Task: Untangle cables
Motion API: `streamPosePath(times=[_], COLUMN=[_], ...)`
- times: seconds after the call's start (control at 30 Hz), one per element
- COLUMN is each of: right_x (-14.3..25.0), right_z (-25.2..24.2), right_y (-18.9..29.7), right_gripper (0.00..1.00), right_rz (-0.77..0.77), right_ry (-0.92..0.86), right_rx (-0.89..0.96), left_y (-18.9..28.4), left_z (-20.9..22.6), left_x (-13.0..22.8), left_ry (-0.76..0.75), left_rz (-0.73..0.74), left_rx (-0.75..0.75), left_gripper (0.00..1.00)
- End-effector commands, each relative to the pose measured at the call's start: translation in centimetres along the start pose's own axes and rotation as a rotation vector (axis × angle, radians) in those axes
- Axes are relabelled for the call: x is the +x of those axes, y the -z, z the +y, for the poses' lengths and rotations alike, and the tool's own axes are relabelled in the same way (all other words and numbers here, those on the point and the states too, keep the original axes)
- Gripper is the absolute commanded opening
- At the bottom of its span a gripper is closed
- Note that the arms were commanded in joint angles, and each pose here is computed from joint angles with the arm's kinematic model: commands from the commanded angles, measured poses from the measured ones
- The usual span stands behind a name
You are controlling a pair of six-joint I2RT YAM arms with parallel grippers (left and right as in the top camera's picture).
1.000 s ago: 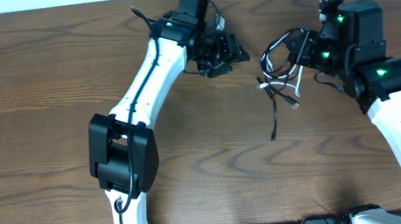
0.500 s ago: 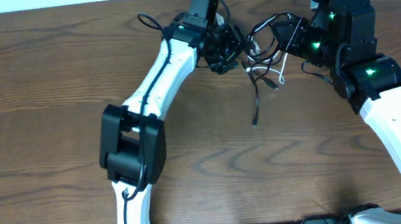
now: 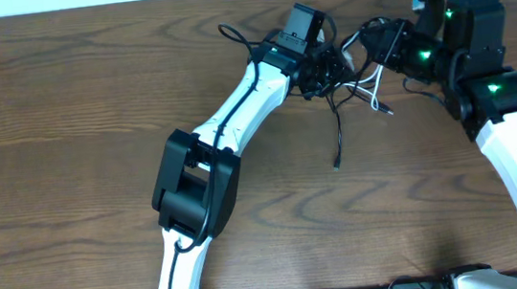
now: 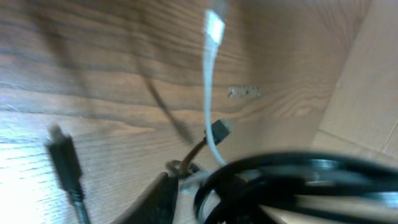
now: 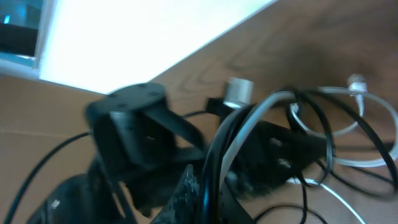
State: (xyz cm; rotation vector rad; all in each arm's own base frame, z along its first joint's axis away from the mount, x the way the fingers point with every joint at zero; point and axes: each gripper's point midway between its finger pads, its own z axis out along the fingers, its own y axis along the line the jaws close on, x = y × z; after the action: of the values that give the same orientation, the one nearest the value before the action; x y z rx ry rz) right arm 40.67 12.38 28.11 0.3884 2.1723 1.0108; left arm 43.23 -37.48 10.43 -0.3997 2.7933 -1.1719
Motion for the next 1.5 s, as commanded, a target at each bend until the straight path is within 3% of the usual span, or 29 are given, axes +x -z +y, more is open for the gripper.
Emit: streamPosePath(times=[0.0,0.23,0.47,0.63,0.87,0.9,1.07,1.17,1.27,1.47], right_x=[-1.4,-1.9,1.5,4.4,7.5,7.8,8.7,8.1,6.5,6.6], right_z=[-1.5,-3.6,-9.1,-12.0,-11.5,-11.4,-9.3,-6.1,-4.0,-1.1], right_y=[1.4,3.0,3.4,2.7,0.2,0.0,-1.1,-1.1,-1.0,-1.8], right_gripper=[0.01,0.01,0.01,0.01,0.01,0.03,0.43,0.54,0.6,0.59], right_rz=[-0.018,0.019,0.149,0.281,0.415,0.425,0.446,0.413,0.344,0.3], right_ry=[-0.023,0.061,0.173,0.193,0.298,0.31,0.45,0.548,0.628,0.815], right_rx=[0.032,0.028,0.261,0.319,0.264,0.26,0.167,0.017,-0.032,-0.143], left_y=[0.7,3.1,6.7,10.4,14.3,14.8,15.8,15.9,16.4,17.0], left_z=[1.8,3.6,5.1,3.5,1.2,0.5,-0.4,0.5,0.6,0.6], left_x=[-2.5,-4.7,-5.7,-4.5,-1.4,-0.9,0.7,2.2,3.1,4.6], left_ry=[-0.099,-0.239,-0.375,-0.482,-0.569,-0.594,-0.614,-0.559,-0.546,-0.545], left_rz=[-0.036,-0.005,-0.01,-0.018,0.017,0.025,0.069,0.136,0.187,0.252], left_rx=[-0.021,0.013,-0.027,-0.028,0.02,0.049,0.109,0.096,0.134,0.183], left_gripper=[0.08,0.08,0.07,0.07,0.07,0.07,0.08,0.07,0.08,0.08])
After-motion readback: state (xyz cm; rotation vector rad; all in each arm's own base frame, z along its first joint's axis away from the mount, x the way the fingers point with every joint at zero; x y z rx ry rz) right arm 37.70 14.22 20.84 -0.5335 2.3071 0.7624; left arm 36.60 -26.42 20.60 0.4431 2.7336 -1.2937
